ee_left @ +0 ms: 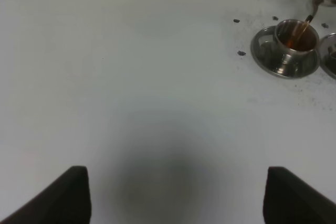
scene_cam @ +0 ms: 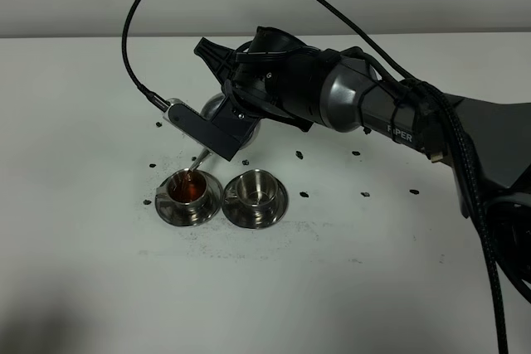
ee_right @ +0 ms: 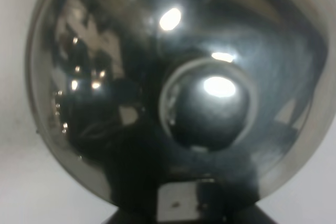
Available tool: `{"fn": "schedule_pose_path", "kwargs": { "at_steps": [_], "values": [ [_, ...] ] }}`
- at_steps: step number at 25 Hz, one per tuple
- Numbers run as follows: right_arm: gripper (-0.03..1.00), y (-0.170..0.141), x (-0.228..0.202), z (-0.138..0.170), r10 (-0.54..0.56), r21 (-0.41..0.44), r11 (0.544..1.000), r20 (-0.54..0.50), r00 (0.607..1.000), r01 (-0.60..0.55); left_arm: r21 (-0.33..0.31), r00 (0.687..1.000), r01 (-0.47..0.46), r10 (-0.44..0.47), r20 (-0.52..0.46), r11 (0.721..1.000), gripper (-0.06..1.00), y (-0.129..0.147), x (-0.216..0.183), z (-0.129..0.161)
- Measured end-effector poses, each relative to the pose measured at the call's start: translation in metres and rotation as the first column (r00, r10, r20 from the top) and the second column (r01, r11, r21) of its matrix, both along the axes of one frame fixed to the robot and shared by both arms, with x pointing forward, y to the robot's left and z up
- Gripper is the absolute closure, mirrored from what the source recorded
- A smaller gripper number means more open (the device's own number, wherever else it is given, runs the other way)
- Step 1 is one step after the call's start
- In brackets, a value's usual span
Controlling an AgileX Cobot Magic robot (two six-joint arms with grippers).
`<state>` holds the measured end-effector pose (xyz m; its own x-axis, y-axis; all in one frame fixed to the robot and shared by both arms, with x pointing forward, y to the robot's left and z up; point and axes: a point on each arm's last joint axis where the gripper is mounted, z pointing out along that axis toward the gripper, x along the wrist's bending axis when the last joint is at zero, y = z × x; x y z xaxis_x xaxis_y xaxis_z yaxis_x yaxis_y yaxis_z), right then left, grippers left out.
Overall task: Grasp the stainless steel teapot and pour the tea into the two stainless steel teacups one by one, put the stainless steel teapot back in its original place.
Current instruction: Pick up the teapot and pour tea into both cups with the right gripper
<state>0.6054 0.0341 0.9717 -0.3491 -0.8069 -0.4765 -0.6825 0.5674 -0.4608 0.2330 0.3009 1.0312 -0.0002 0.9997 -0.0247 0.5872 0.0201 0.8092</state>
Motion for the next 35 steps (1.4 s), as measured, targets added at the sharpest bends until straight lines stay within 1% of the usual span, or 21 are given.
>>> {"fn": "schedule_pose_path", "kwargs": {
  "at_steps": [22,35],
  "values": [
    [0.79,0.0033,-0.0014,0.0025,0.028,-0.038,0.999,0.051,0.998,-0.026,0.000,1.000,0.000,0.000,0.000,1.000,0.29,0.0000,0.0000,0.0000],
    [0.79,0.0034,-0.0013,0.0026,0.029,-0.037,0.999,0.052,0.998,-0.027,0.000,1.000,0.000,0.000,0.000,1.000,0.29,0.0000,0.0000,0.0000]
  ]
}}
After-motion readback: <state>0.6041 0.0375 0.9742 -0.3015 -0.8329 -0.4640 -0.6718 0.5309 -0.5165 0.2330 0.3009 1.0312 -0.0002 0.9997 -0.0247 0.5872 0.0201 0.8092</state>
